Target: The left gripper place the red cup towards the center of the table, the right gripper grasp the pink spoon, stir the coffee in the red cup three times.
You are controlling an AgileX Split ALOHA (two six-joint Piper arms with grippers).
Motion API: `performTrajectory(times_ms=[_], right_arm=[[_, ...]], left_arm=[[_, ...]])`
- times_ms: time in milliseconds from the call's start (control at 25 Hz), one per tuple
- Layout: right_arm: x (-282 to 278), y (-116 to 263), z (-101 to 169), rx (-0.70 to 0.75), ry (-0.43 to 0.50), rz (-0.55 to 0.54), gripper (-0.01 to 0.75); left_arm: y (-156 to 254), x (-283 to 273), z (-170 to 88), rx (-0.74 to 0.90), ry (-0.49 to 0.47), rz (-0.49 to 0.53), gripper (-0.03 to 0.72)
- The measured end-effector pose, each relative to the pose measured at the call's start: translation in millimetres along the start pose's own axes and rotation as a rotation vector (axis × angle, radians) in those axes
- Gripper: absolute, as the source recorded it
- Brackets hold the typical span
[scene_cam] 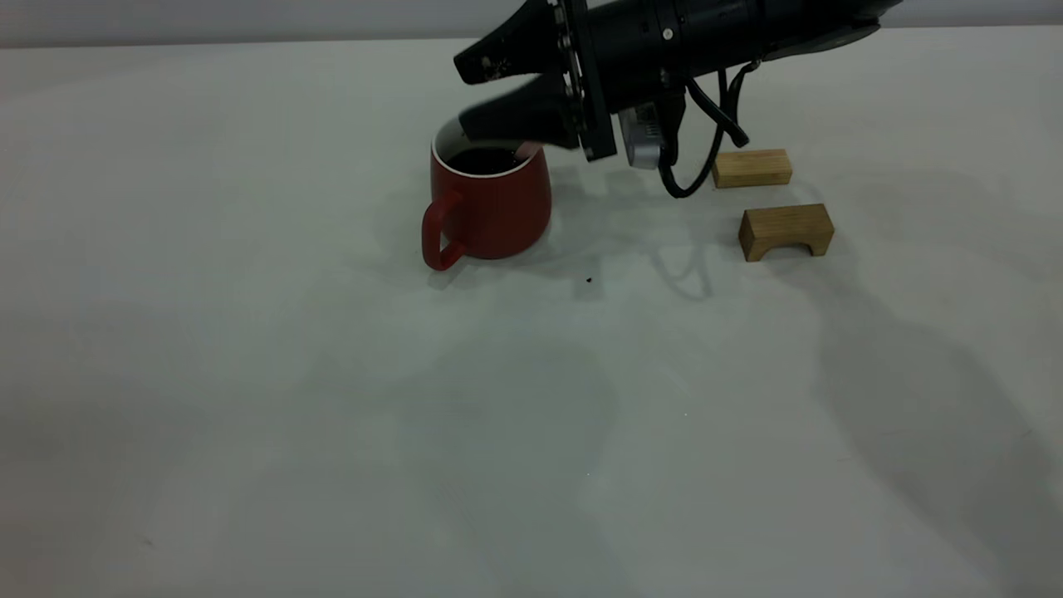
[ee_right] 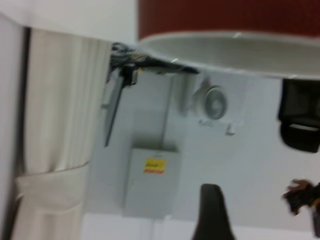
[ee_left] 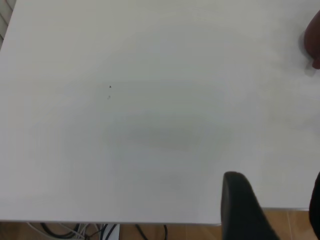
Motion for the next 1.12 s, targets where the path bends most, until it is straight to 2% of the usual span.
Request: performTrajectory(times_ms=[160,400,520,680,760,920,1000,1120], right_arm=[[-3.9,7.3,-1.3,-0.132,0.073,-0.021,0.699],[-19.4,46.5,23.5,-0.563,0.124,-0.018,0.690],[-27.6,66.8,36.0,-0.753,0.133,-0.018,0.642],[-39.2,93.0,49.1,-0.974,0.159,-0.022,0.541],[-47.4,107.4,54.6,-1.095,0.197,-0.034,0.480],[-66.2,129.8,57.9,-1.321,0.333,-0.057,0.362],[-75.6,141.0,59.8,-1.397,0.390,-0.070,0.300],[-88.2,164.0,67.4,-1.478,0.414,-0.095,0.222]], left_arm=[[0.0,0.0,0.0,0.000,0.000,0.000,0.407],[0.0,0.0,0.0,0.000,0.000,0.000,0.407],[0.0,0.0,0.0,0.000,0.000,0.000,0.407],[0.0,0.0,0.0,0.000,0.000,0.000,0.407],[0.0,0.0,0.0,0.000,0.000,0.000,0.407],[0.0,0.0,0.0,0.000,0.000,0.000,0.407],[0.0,0.0,0.0,0.000,0.000,0.000,0.407],[0.0,0.0,0.0,0.000,0.000,0.000,0.407]])
Point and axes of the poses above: a point on each arm's last joint axis where the gripper is mounted, x pointing out along that axis toward the gripper, z along the wrist's bending axis when the last joint is at zero, y = z × x, the point moved 5 cm from there along x, pointing out along that axis toward the gripper, and after that the axes turned 14 degrees about -x, right-handed, at the moved point
